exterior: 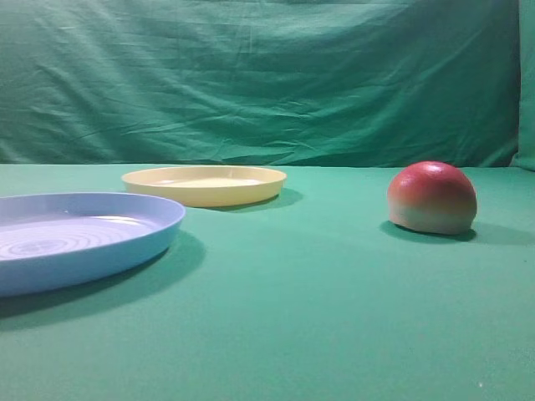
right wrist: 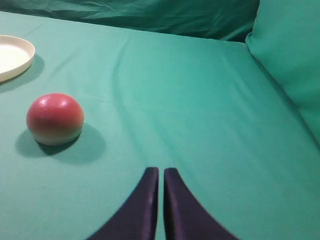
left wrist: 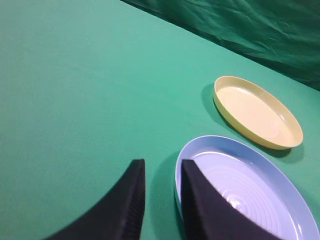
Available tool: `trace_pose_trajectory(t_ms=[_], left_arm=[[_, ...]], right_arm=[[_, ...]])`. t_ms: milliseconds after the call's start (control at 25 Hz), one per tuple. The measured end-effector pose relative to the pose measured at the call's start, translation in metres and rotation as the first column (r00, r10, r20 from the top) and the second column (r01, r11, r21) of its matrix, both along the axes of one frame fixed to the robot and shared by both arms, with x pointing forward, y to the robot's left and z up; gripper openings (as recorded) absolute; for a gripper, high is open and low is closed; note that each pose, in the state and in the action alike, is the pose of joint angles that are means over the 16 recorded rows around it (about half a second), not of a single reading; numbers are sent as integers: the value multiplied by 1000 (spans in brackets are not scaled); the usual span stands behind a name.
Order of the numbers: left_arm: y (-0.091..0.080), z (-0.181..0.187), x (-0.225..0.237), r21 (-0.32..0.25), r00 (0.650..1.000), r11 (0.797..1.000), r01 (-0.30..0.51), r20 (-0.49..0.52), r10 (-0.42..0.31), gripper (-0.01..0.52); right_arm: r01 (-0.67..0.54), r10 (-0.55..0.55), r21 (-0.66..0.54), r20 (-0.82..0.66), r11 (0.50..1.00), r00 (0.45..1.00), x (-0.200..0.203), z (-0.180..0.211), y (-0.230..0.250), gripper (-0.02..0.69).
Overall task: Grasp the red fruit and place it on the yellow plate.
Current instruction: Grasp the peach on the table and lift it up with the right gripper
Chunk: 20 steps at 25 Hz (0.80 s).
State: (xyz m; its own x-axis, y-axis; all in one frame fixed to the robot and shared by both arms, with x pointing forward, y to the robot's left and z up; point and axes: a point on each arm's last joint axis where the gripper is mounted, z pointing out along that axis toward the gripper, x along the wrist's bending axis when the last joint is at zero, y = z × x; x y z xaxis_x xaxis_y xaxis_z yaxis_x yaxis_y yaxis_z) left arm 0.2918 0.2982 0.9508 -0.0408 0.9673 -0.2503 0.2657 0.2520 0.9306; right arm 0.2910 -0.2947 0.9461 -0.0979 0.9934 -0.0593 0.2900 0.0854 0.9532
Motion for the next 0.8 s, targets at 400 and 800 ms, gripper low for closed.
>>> trace_pose_trajectory(t_ms=[400, 800], left_arm=[[0, 0, 0, 0, 1000, 1000, 0, 0, 0, 157], [0, 0, 0, 0, 1000, 1000, 0, 0, 0, 157]], right_arm=[[0, 0, 0, 0, 1000, 1000, 0, 0, 0, 0], [-1, 1, -7, 1, 1000, 1000, 0, 0, 0, 0]])
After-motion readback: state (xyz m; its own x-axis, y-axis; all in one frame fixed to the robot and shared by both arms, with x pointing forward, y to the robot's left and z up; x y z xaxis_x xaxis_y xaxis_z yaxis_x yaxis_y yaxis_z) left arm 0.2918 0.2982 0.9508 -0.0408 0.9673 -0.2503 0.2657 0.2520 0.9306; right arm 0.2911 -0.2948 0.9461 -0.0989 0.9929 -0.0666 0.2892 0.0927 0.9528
